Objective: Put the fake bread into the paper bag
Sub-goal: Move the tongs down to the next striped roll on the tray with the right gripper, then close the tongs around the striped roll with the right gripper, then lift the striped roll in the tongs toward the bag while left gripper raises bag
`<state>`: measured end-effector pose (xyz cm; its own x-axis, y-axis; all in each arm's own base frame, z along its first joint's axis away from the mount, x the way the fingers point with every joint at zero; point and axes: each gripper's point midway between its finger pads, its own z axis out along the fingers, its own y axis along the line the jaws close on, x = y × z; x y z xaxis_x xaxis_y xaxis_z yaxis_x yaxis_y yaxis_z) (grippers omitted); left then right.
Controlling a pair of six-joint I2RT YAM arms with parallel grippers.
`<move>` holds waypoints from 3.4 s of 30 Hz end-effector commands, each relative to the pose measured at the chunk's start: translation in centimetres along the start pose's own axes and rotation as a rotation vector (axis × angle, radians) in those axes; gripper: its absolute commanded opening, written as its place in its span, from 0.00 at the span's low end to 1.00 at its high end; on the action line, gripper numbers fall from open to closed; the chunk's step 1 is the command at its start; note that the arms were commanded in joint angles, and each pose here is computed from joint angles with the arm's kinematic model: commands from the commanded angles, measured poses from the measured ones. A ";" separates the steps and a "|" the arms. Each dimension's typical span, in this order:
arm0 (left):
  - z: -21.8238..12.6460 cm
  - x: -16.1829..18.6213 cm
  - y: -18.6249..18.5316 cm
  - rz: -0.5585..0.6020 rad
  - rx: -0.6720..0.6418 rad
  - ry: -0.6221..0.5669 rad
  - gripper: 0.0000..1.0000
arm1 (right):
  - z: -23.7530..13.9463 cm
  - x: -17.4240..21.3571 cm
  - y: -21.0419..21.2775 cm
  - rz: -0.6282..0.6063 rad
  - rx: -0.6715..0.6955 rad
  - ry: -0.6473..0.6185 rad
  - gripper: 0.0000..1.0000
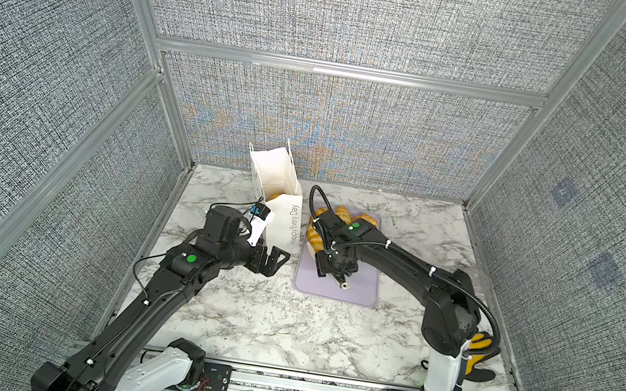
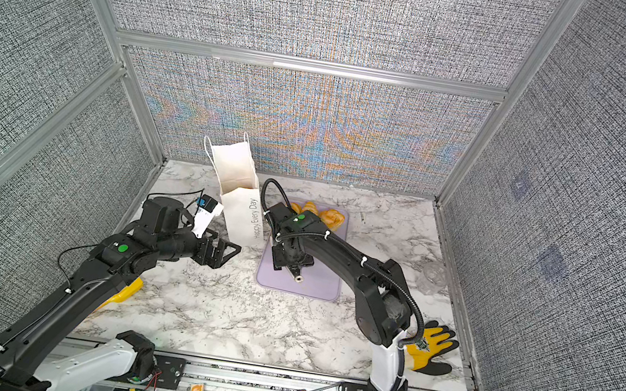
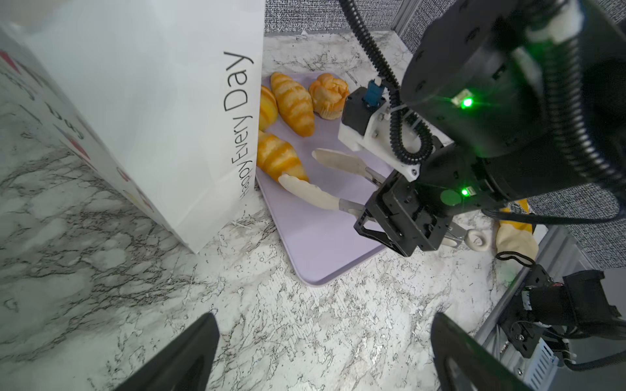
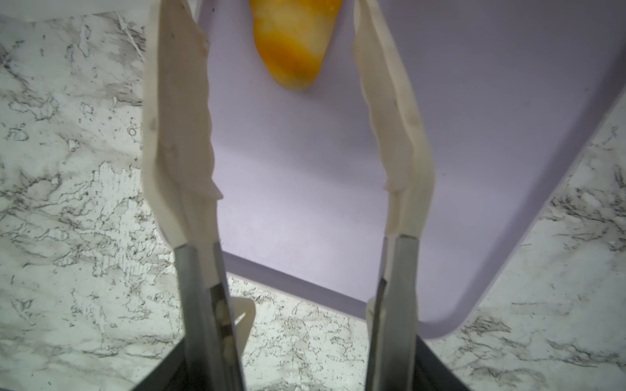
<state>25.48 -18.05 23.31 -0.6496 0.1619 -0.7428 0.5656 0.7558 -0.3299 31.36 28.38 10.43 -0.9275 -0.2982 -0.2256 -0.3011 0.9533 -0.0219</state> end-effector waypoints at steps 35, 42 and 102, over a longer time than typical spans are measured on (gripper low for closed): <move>0.6 0.8 1.0 0.006 -0.043 0.000 0.99 | 2.3 1.8 -3.4 -0.055 0.041 0.160 0.57; 0.9 0.5 0.8 0.013 -0.032 0.001 0.99 | 2.0 5.5 -4.4 -0.094 0.059 0.204 0.60; -1.5 -2.3 0.4 0.075 -0.076 -0.050 0.99 | -4.5 0.7 -2.4 -0.009 -0.124 -0.053 0.50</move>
<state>26.49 -17.24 25.55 -0.5868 0.1771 -0.7902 0.5643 0.7892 -0.2422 30.23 25.27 13.78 -0.9109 -0.3313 -0.2459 -0.3568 0.9318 0.0663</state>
